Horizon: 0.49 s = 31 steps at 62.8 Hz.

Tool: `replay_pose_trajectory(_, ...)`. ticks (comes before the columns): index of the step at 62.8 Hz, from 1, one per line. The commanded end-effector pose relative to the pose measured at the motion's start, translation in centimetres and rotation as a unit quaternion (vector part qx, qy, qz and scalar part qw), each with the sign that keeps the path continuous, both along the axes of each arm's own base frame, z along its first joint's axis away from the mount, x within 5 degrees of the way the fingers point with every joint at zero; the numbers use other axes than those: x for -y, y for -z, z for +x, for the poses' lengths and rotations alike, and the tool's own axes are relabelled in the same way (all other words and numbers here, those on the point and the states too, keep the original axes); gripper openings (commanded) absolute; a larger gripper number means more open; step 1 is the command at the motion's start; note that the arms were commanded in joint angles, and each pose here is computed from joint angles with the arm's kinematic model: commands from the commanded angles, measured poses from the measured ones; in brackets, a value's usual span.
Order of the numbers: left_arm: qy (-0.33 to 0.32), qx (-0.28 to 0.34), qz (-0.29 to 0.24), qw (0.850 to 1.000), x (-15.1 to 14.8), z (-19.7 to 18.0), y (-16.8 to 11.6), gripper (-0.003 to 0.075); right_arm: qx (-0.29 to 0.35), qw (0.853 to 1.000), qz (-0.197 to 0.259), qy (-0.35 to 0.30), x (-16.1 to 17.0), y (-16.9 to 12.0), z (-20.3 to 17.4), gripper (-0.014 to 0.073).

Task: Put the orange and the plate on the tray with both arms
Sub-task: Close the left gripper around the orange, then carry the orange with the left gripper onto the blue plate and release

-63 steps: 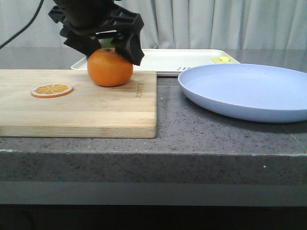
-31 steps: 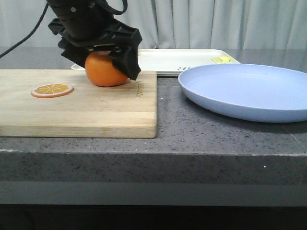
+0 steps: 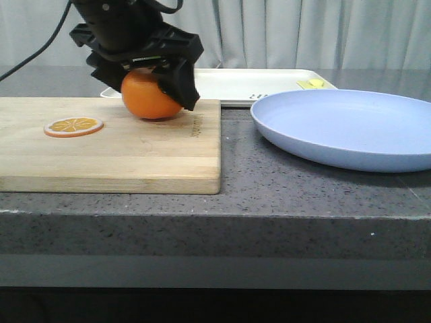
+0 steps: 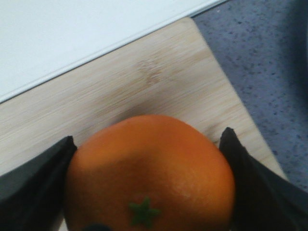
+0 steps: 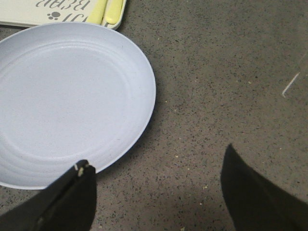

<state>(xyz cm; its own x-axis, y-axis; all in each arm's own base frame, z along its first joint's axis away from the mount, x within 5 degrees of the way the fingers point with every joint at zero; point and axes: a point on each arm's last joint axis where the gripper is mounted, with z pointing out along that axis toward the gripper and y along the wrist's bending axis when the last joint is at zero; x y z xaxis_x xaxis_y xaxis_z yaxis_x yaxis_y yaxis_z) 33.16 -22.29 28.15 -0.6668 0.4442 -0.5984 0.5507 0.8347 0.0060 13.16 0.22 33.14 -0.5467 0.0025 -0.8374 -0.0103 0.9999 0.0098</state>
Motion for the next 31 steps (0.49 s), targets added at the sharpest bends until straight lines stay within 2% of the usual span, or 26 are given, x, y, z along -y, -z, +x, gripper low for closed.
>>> replay_pose_trajectory(1,0.024,0.063,-0.055,0.996,1.8,-1.1,-4.7,0.0388,0.044,0.999,-0.010,-0.002,0.1,-1.4,0.3,0.0552)
replay_pose_trajectory(12,0.092,0.109,-0.064,0.988,6.2,-3.0,-7.2,0.0390,0.044,0.999,-0.010,-0.002,0.1,-1.4,0.3,0.0552)
replay_pose_trajectory(31,0.152,0.098,-0.063,0.981,13.7,-3.4,-5.1,0.0390,0.044,0.999,-0.010,-0.002,0.1,-1.4,0.3,0.0552)
